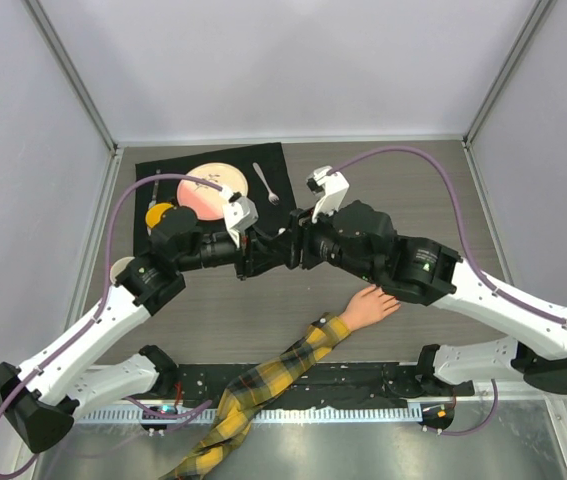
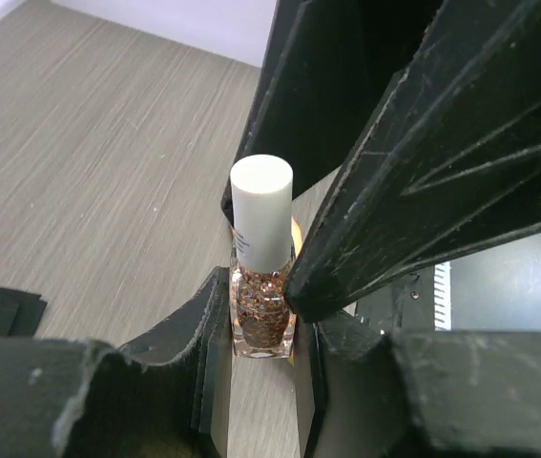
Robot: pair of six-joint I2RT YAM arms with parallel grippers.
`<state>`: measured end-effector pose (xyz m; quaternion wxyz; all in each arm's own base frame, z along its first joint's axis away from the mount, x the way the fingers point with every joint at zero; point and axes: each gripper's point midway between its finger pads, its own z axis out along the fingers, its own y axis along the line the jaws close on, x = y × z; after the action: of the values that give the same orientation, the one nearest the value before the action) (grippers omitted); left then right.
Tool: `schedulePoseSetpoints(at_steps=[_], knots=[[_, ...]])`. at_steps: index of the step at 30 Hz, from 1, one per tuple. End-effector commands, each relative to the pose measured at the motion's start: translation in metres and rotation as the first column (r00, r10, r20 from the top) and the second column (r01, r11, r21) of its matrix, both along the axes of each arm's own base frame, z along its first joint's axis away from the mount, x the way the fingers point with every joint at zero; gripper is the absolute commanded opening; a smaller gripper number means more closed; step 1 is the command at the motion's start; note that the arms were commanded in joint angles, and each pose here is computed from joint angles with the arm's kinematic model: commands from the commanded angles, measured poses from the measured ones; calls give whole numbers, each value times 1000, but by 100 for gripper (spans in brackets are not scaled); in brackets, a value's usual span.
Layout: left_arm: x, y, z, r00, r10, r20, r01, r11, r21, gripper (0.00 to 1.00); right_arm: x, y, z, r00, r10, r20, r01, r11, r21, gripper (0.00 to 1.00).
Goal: Paint the nails
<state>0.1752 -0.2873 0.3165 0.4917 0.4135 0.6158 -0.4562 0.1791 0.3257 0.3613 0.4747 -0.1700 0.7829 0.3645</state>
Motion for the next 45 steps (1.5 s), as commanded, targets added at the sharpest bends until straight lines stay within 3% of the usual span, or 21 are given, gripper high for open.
schedulePoseSetpoints(at_steps=[1, 3, 4, 5, 6, 7, 8, 9, 10, 14, 16, 17, 18, 21, 24, 25, 27, 39, 45], knots=[[-4, 1, 18, 999, -1, 45, 4, 999, -54, 0, 6, -3, 19, 995, -72, 74, 73, 997, -11, 42], [-19, -1, 20, 996, -83, 41, 85, 994, -61, 0, 9, -6, 9, 992, -70, 102, 76, 995, -59, 24], [-29, -2, 22, 989, -139, 45, 142, 988, -67, 0, 8, -7, 7, 991, -52, 126, 62, 995, -76, 7], [-40, -3, 23, 978, -205, 39, 207, 976, -69, 0, 2, -8, 9, 989, 1, 150, 11, 997, -80, 1], [-76, 1, 26, 916, -400, 18, 400, 913, -84, 0, -11, -2, -7, 970, 150, 189, -122, 981, -151, 1], [-93, 4, 31, 871, -491, 0, 489, 867, -97, 0, -31, 9, -6, 931, 303, 204, -282, 951, -128, 1], [-109, 7, 41, 804, -593, 45, 594, 796, -116, 0, -91, 19, 0, 767, 614, 188, -616, 786, -55, 1], [-125, 15, 42, 744, -667, -32, 658, 741, -137, 0, -104, 22, -4, 716, 670, 195, -682, 732, -7, 1], [-128, 16, 47, 742, -671, -5, 664, 735, -141, 0, -116, 20, -3, 672, 715, 191, -732, 680, 28, 1], [-123, 14, 46, 771, -636, 26, 633, 762, -135, 0, -117, 20, -15, 666, 730, 154, -745, 663, 77, 1], [-116, 11, 47, 794, -607, 35, 605, 785, -135, 0, -111, 19, -8, 699, 695, 165, -713, 695, 91, 1], [-113, 8, 45, 803, -596, 27, 593, 794, -132, 0, -99, 19, -3, 751, 637, 174, -656, 749, 91, 1], [-111, 8, 41, 811, -585, -6, 580, 805, -123, 0, -94, 15, -1, 775, 609, 169, -627, 774, 89, 21], [-101, 5, 33, 840, -543, -5, 541, 837, -88, 0, -69, 4, 12, 872, 463, 162, -479, 874, 83, 54], [-93, 1, 28, 855, -519, -4, 518, 853, -73, 0, -51, -10, 25, 932, 326, 159, -343, 935, 87, 63], [-92, 1, 26, 858, -513, -16, 511, 857, -69, 0, -51, -13, 29, 934, 316, 166, -334, 938, 92, 70], [-79, -3, 21, 890, -455, -15, 454, 890, -49, 0, -46, -21, 33, 951, 265, 157, -282, 955, 94, 73], [-61, -3, 7, 934, -357, -17, 357, 934, 8, 0, -43, -17, 30, 964, 263, 52, -264, 964, 16, 72], [-61, -4, 7, 933, -358, -26, 359, 933, 9, 0, -42, -19, 24, 964, 264, 39, -263, 964, -28, 61]])
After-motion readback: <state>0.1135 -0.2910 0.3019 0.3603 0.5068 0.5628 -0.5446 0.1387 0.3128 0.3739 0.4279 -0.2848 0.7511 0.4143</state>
